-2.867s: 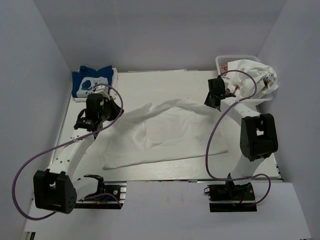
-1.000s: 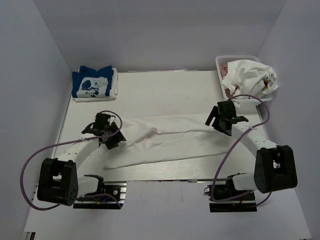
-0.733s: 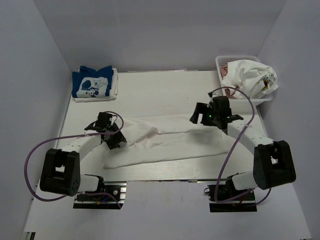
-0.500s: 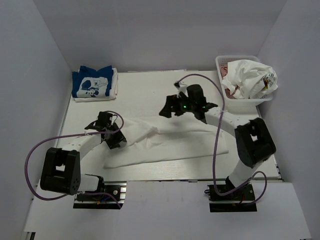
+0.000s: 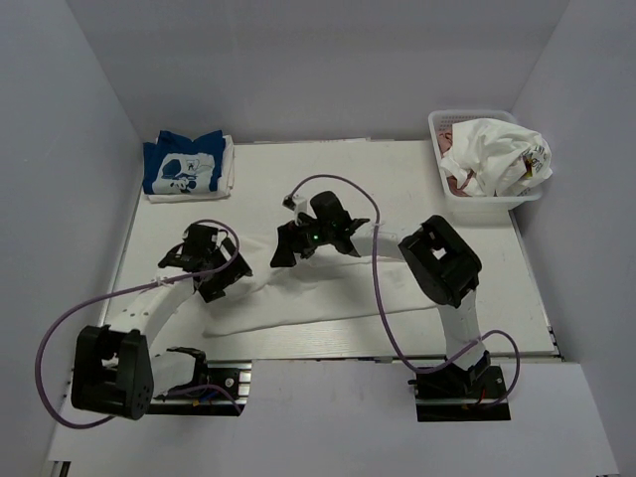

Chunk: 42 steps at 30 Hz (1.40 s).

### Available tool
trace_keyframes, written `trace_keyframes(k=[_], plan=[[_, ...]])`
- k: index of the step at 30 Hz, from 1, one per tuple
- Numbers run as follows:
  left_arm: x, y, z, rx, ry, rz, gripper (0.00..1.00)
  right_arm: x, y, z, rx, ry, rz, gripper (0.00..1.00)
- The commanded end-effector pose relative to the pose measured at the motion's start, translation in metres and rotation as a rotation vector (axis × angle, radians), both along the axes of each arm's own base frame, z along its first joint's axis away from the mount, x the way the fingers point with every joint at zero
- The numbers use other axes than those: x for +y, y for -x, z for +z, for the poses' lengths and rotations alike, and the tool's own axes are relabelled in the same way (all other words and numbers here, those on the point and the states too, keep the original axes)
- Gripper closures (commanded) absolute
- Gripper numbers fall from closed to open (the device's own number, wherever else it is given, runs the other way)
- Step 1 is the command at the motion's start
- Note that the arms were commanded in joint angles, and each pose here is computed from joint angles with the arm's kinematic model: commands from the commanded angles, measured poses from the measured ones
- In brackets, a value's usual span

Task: Fold and stack the t-shirts

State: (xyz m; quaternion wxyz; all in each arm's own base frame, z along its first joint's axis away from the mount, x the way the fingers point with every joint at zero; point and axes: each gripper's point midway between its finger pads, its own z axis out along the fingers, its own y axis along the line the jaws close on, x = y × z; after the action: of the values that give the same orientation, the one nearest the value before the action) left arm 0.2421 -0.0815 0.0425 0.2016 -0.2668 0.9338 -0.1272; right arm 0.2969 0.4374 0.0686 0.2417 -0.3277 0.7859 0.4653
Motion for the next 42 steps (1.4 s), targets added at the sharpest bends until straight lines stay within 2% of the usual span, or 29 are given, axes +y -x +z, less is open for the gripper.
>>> trace_keyframes(k=[1,3,7,13,20,26,34,35,37,38,39,42], plan=[[0.012,-0.003,0.028,-0.088,-0.043,0.047,0.02,0.008,0.028,0.023,-0.058,-0.081,0.073,0.10],[0.018,-0.001,0.034,-0.115,-0.047,0.077,0.00,0.000,0.049,0.015,-0.053,-0.086,0.086,0.10],[0.023,0.004,0.032,-0.101,-0.070,0.088,0.00,-0.015,0.066,0.013,-0.068,-0.087,0.083,0.10],[0.021,0.000,0.026,-0.080,-0.078,0.089,0.00,-0.034,0.101,0.030,-0.133,-0.157,0.126,0.10],[0.010,-0.028,0.028,-0.120,-0.046,0.051,0.00,-0.019,0.101,0.060,-0.207,-0.232,0.197,0.10],[0.000,-0.067,0.052,-0.206,-0.011,0.022,0.00,0.002,0.097,0.035,-0.151,-0.191,0.255,0.10],[0.001,-0.063,0.008,-0.053,-0.042,0.009,0.00,-0.006,0.109,0.012,-0.137,-0.106,0.307,0.10],[0.002,-0.058,0.000,-0.026,-0.046,0.008,0.00,-0.009,0.112,0.017,-0.194,-0.114,0.339,0.10],[0.010,-0.057,-0.008,-0.003,-0.089,0.037,0.00,-0.024,0.124,0.008,-0.229,-0.075,0.364,0.10],[0.013,-0.056,-0.011,0.006,-0.102,0.042,0.00,-0.028,0.125,0.024,-0.270,-0.087,0.362,0.10],[0.015,-0.055,-0.019,0.031,-0.116,0.046,0.00,-0.044,0.138,0.004,-0.248,-0.044,0.381,0.10],[0.015,-0.052,-0.030,0.075,-0.125,0.043,0.00,-0.066,0.157,0.004,-0.277,-0.047,0.396,0.11]])
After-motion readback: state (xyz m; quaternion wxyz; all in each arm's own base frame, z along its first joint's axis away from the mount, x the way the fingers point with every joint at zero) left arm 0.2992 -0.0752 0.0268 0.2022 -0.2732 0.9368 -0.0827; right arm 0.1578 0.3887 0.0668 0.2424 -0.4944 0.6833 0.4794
